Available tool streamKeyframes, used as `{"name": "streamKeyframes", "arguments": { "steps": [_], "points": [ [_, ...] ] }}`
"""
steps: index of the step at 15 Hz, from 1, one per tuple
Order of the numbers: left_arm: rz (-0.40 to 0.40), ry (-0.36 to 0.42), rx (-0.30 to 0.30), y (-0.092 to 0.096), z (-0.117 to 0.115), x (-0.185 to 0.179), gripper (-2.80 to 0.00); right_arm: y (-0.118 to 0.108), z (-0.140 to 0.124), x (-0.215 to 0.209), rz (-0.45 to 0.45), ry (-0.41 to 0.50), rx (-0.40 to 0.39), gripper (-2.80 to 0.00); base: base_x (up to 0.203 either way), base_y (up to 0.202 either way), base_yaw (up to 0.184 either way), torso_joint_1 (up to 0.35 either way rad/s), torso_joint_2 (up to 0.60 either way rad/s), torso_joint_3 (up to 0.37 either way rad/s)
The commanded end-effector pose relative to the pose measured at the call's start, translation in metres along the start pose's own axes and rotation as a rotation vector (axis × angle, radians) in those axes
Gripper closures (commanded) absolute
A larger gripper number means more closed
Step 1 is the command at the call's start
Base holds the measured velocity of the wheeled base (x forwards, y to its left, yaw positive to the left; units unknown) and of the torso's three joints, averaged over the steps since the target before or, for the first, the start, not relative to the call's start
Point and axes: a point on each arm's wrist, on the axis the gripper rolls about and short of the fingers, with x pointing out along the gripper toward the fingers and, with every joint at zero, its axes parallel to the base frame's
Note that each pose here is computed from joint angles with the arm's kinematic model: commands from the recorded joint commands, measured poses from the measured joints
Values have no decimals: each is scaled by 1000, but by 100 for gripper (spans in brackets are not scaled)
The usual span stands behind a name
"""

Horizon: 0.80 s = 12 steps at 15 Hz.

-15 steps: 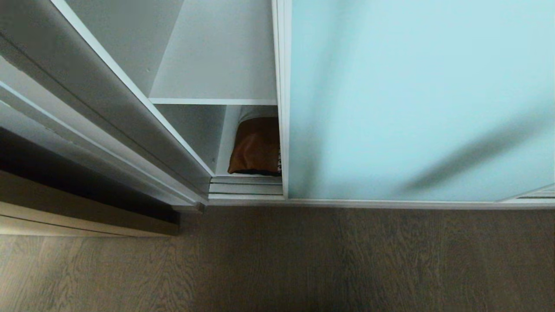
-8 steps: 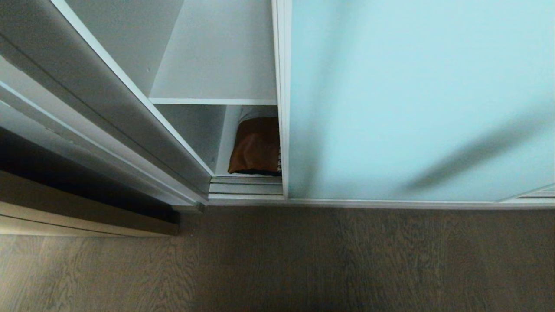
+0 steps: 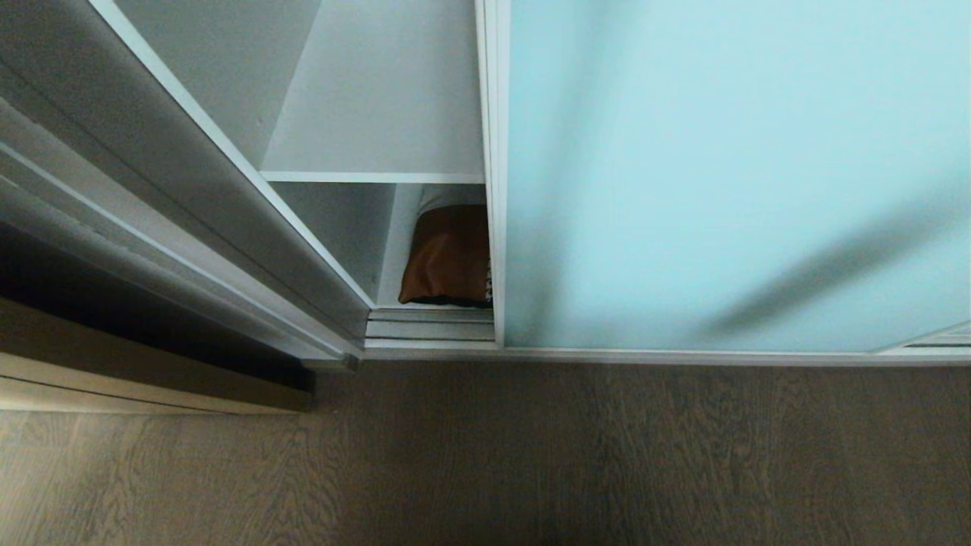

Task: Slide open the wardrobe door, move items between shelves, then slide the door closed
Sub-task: Close the door

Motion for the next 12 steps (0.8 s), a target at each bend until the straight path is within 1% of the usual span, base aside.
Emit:
{"name": "streamKeyframes", "arguments": {
  "steps": [1, 2, 3, 4, 6, 8, 11, 12],
  "points": [
    [-105, 130, -51, 11, 22, 51, 0, 0, 0, 0, 1, -1, -1, 0, 0, 0, 0, 0, 0, 0],
    [-209, 140, -69, 13, 36, 66, 0, 0, 0, 0, 1, -2, -1, 0, 0, 0, 0, 0, 0, 0],
    [-351, 122, -77, 12, 52, 75, 0, 0, 0, 0, 1, -2, -1, 0, 0, 0, 0, 0, 0, 0],
    [-470, 111, -83, 11, 64, 78, 0, 0, 0, 0, 1, -2, -1, 0, 0, 0, 0, 0, 0, 0],
    [-664, 109, -96, 6, 77, 74, 0, 0, 0, 0, 1, -2, -1, 0, 0, 0, 0, 0, 0, 0],
    [-799, 132, -119, 6, 80, 82, 0, 0, 0, 0, 1, -2, -1, 0, 0, 0, 0, 0, 0, 0],
    [-942, 192, -164, 3, 75, 106, 0, 0, 0, 0, 1, -2, -1, 0, 0, 0, 0, 0, 0, 0],
    [-974, 228, -180, 1, 69, 121, 0, 0, 0, 0, 1, -2, -1, 0, 0, 0, 0, 0, 0, 0]
  ]
}}
